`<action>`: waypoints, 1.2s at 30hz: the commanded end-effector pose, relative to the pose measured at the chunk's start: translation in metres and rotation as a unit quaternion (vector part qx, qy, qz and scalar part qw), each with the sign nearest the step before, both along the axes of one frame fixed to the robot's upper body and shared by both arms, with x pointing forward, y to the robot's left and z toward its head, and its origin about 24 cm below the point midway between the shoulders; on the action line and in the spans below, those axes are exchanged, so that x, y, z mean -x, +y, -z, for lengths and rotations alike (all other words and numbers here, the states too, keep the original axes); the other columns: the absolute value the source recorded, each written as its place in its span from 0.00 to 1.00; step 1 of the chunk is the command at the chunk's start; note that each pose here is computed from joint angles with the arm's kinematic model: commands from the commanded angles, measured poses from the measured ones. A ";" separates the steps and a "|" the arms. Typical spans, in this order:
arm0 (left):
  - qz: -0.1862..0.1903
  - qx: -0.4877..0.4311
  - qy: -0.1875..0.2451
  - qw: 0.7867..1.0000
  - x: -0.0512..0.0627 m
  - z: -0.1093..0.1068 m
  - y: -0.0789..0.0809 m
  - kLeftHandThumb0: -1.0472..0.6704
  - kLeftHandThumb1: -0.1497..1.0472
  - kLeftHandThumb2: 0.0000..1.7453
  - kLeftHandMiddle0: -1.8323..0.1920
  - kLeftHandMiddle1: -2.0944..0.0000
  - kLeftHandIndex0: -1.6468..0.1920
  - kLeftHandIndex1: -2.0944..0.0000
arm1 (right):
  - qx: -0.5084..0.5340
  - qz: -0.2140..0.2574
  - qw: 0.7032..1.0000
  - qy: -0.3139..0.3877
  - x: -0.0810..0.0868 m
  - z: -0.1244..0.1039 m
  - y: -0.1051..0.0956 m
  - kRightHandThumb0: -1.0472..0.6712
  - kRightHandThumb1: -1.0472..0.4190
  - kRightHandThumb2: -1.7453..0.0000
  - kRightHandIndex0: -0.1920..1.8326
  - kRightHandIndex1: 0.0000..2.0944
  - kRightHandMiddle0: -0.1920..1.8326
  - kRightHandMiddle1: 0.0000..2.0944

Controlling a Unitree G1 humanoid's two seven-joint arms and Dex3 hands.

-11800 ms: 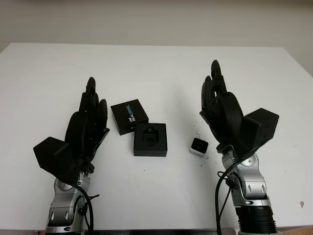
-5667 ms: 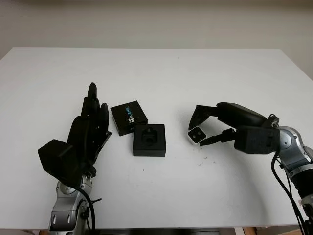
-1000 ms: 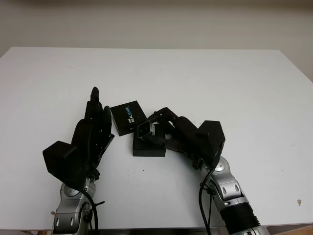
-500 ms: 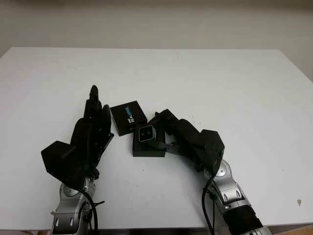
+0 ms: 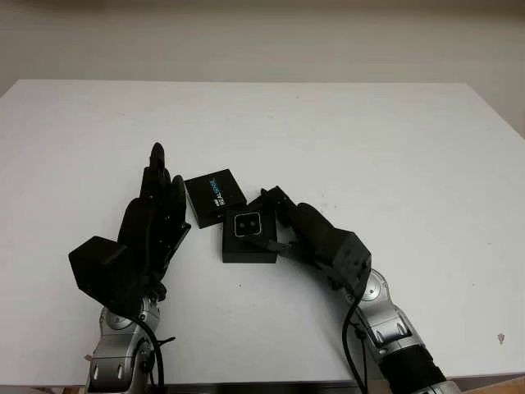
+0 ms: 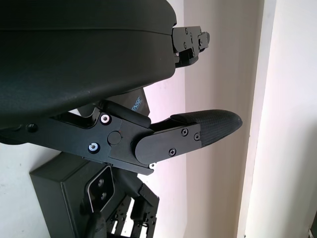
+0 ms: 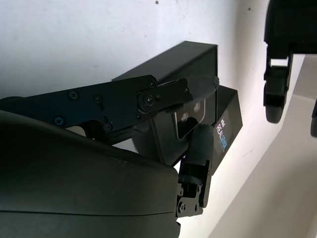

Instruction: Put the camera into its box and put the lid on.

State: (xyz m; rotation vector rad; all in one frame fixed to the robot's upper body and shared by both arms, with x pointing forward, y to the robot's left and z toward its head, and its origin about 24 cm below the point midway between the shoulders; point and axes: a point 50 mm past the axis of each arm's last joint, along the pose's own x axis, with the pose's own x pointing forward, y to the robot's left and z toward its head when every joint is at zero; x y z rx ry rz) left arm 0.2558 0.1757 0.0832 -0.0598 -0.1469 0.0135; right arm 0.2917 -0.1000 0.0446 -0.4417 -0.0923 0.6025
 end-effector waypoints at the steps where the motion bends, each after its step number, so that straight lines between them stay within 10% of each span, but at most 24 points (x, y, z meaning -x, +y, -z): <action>1: -0.002 0.001 -0.005 1.000 0.001 -0.002 0.001 0.23 1.00 0.36 0.95 0.97 0.95 0.97 | 0.024 -0.010 1.000 0.014 0.007 0.012 0.000 0.32 0.03 0.97 0.00 0.00 0.07 0.26; 13: -0.001 0.002 -0.002 1.000 0.001 -0.001 0.002 0.23 1.00 0.35 0.95 0.98 0.95 0.97 | 0.021 -0.012 0.999 -0.024 0.009 0.003 -0.001 0.31 0.04 0.97 0.00 0.00 0.05 0.15; 23: -0.023 -0.042 -0.037 0.998 -0.003 -0.012 0.016 0.26 1.00 0.29 0.94 0.97 0.94 0.97 | -0.140 0.102 0.982 -0.076 -0.003 -0.040 -0.030 0.30 0.01 0.97 0.10 0.05 0.15 0.12; 30: -0.077 -0.131 -0.076 0.985 -0.014 -0.033 0.045 0.31 0.99 0.05 0.75 0.91 0.80 0.91 | -0.188 0.141 0.965 -0.113 -0.010 -0.059 -0.041 0.35 0.04 0.97 0.27 0.19 0.06 0.60; 36: -0.031 -0.238 -0.034 0.970 -0.025 -0.037 0.068 0.24 0.93 0.02 0.79 0.94 0.83 0.93 | -0.182 0.149 0.967 -0.099 -0.008 -0.056 -0.041 0.37 0.04 0.97 0.14 0.55 0.06 0.66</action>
